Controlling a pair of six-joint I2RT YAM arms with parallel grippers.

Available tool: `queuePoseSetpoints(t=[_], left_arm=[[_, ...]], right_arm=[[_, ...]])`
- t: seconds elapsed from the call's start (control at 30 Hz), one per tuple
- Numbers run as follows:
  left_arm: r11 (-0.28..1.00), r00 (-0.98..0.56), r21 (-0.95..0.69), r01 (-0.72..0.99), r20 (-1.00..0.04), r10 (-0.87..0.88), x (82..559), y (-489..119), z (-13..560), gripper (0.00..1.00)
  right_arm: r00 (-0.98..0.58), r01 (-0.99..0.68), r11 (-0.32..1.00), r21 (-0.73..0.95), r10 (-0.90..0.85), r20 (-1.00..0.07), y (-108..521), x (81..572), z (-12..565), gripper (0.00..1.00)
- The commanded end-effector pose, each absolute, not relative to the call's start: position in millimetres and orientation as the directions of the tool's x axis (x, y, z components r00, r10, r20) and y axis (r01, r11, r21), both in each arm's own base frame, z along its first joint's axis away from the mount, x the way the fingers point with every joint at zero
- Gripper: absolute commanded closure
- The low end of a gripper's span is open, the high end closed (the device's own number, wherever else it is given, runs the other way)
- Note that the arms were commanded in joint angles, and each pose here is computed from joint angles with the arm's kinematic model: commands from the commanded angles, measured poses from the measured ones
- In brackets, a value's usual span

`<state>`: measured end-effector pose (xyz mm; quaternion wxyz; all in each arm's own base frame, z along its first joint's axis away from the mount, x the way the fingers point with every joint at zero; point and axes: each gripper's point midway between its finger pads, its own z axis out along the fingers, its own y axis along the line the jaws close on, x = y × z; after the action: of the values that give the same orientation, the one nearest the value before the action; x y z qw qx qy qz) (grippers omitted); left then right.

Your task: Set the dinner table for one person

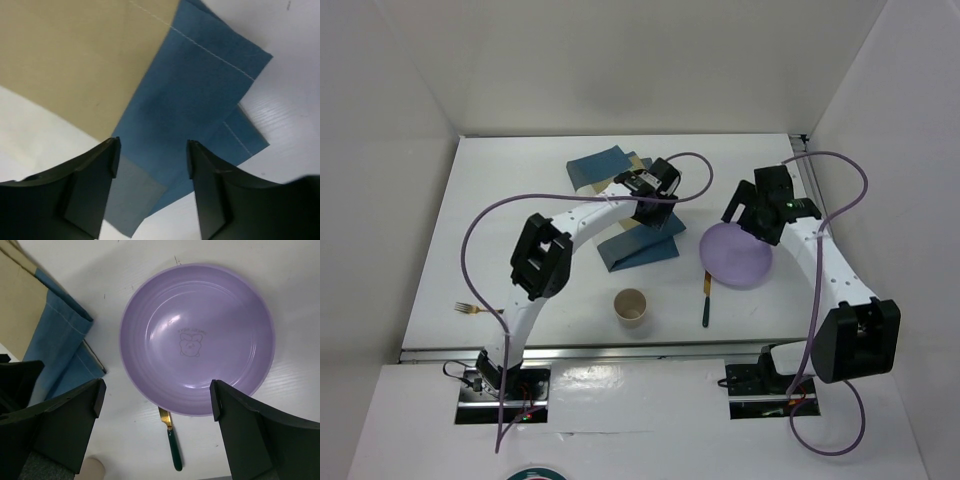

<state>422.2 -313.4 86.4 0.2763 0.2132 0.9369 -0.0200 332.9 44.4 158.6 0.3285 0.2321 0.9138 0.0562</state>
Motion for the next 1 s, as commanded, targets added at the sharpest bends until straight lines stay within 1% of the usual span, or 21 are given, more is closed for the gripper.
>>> queuePoseSetpoints(t=[0.0, 0.07, 0.1, 0.13, 0.37, 0.43, 0.53, 0.6, 0.63, 0.67, 0.73, 0.77, 0.87, 0.97], left_arm=[[0.878, -0.721, 0.041, 0.476, -0.554, 0.417, 421.8, -341.0, 95.9, 0.26], [0.864, -0.699, 0.052, 0.501, -0.564, 0.44, 425.4, -349.6, 96.0, 0.26], [0.858, -0.704, 0.075, 0.508, -0.538, 0.464, 426.4, -347.3, 82.9, 0.28], [0.848, -0.694, 0.081, 0.523, -0.537, 0.48, 425.8, -352.8, 79.7, 0.3], [0.821, -0.701, 0.08, 0.565, -0.478, 0.529, 416.9, -350.6, 57.7, 0.3], [0.821, -0.705, 0.082, 0.565, -0.468, 0.532, 416.4, -350.1, 52.1, 0.29], [0.825, -0.714, 0.114, 0.554, -0.445, 0.541, 418.3, -344.4, 43.9, 0.3], [0.824, -0.719, 0.116, 0.555, -0.431, 0.545, 415.5, -341.8, 39.1, 0.33], [0.824, -0.719, 0.116, 0.555, -0.431, 0.545, 415.5, -341.8, 39.0, 0.39], [0.823, -0.723, 0.118, 0.556, -0.42, 0.549, 413.3, -339.8, 35.2, 0.41], [0.816, -0.719, 0.111, 0.568, -0.417, 0.557, 410.6, -339.7, 36.2, 0.4], [0.815, -0.721, 0.112, 0.569, -0.408, 0.559, 410.1, -339.3, 31.6, 0.37], [0.82, -0.73, 0.109, 0.561, -0.402, 0.553, 408.6, -338.5, 36.4, 0.37], [0.824, -0.733, 0.086, 0.56, -0.412, 0.541, 405.5, -340.6, 46.3, 0.27]], right_arm=[[-0.647, 0.375, 0.874, 0.308, 0.485, -0.589, 46.0, 336.4, 166.0, 0.01], [-0.648, 0.385, 0.87, 0.31, 0.493, -0.58, 46.2, 334.7, 162.5, 0.01], [-0.648, 0.385, 0.87, 0.31, 0.493, -0.58, 46.2, 334.7, 162.5, 0.01], [-0.644, 0.391, 0.865, 0.315, 0.501, -0.577, 46.5, 334.8, 162.7, 0.01], [-0.64, 0.399, 0.861, 0.315, 0.507, -0.577, 43.4, 335.3, 162.7, 0.01], [-0.636, 0.405, 0.857, 0.32, 0.515, -0.574, 43.7, 335.4, 162.8, 0.01], [-0.638, 0.414, 0.852, 0.32, 0.522, -0.565, 43.8, 333.4, 158.7, 0.01], [-0.644, 0.417, 0.853, 0.315, 0.522, -0.559, 43.9, 333.8, 155.4, 0.01], [-0.644, 0.417, 0.853, 0.315, 0.522, -0.559, 43.9, 333.8, 155.3, 0.01], [-0.65, 0.421, 0.853, 0.309, 0.521, -0.553, 43.6, 331.5, 153.9, 0.01], [-0.644, 0.417, 0.853, 0.315, 0.522, -0.559, 43.9, 333.8, 158.0, 0.01], [-0.639, 0.414, 0.852, 0.319, 0.522, -0.564, 43.8, 333.4, 160.9, 0.01], [-0.634, 0.412, 0.852, 0.324, 0.523, -0.57, 43.8, 332.9, 163.8, 0.01], [-0.628, 0.408, 0.852, 0.329, 0.524, -0.576, 43.7, 332.4, 167.2, 0.01]])
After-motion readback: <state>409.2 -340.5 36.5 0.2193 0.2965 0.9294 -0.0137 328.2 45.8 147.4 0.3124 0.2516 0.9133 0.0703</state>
